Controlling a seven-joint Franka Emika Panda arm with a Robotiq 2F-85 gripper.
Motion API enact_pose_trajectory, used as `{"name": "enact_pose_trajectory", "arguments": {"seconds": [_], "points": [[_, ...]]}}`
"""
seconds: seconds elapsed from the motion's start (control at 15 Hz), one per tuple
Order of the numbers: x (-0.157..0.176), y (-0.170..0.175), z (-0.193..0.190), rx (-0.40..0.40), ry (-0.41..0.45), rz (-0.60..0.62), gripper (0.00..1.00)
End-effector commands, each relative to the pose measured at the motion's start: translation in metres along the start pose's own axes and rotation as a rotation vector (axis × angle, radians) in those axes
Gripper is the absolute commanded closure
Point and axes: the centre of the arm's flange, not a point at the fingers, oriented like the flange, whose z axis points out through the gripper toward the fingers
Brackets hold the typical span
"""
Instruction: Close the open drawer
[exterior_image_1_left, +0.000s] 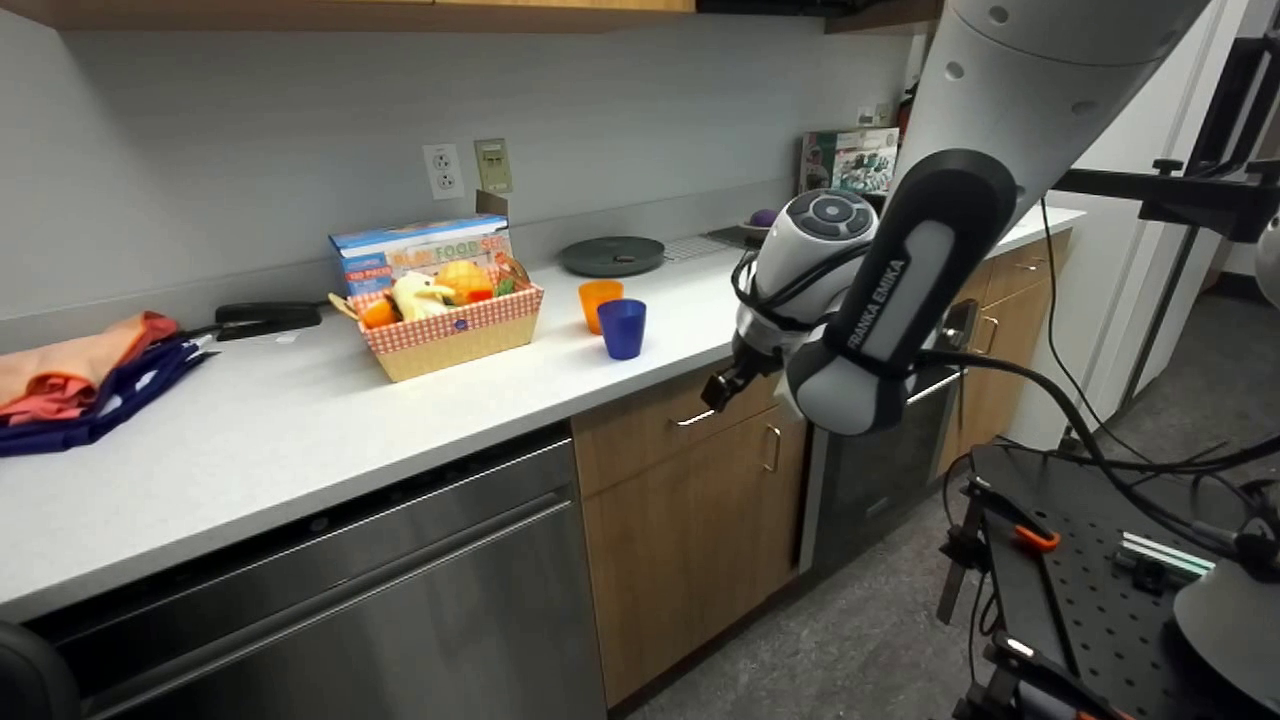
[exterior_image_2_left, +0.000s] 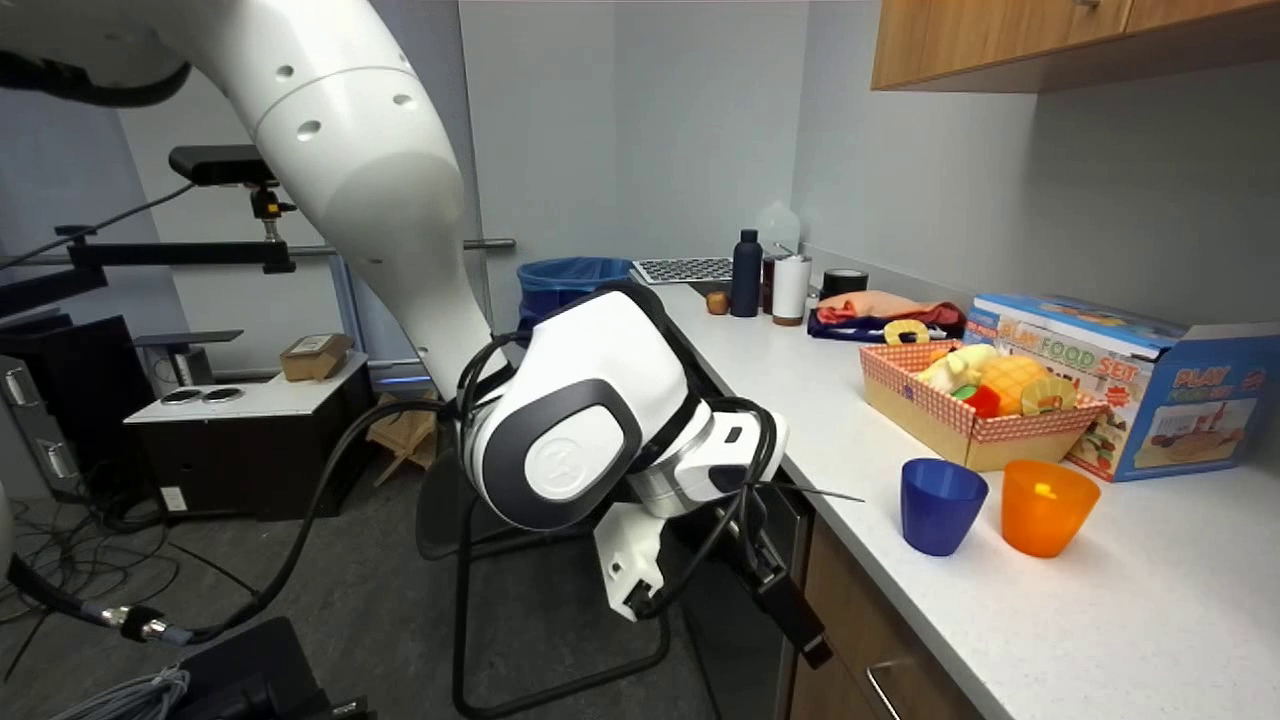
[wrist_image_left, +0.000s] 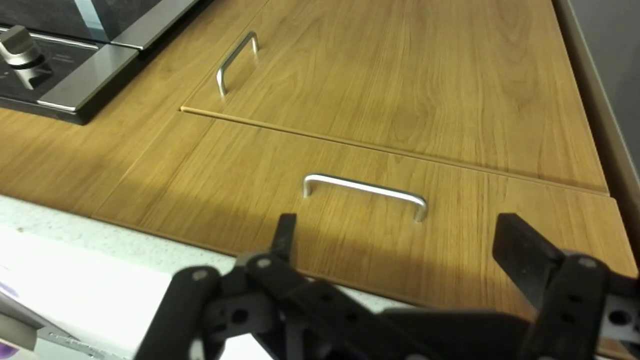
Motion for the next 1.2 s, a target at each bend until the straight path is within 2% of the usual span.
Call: {"name": "enact_pose_trajectory", "arguments": {"seconds": [0.0,0.2,1.13], "points": [[-0.002,0.0011,-0.0065,-0.005,0.008,0.004,0.0],[-0.0085,0.0016,-0.016,-0.012,0.015,0.003,0.0],[-0.009,0.0035,-0.016,-0.015,0.014,0.005,0.0]]}}
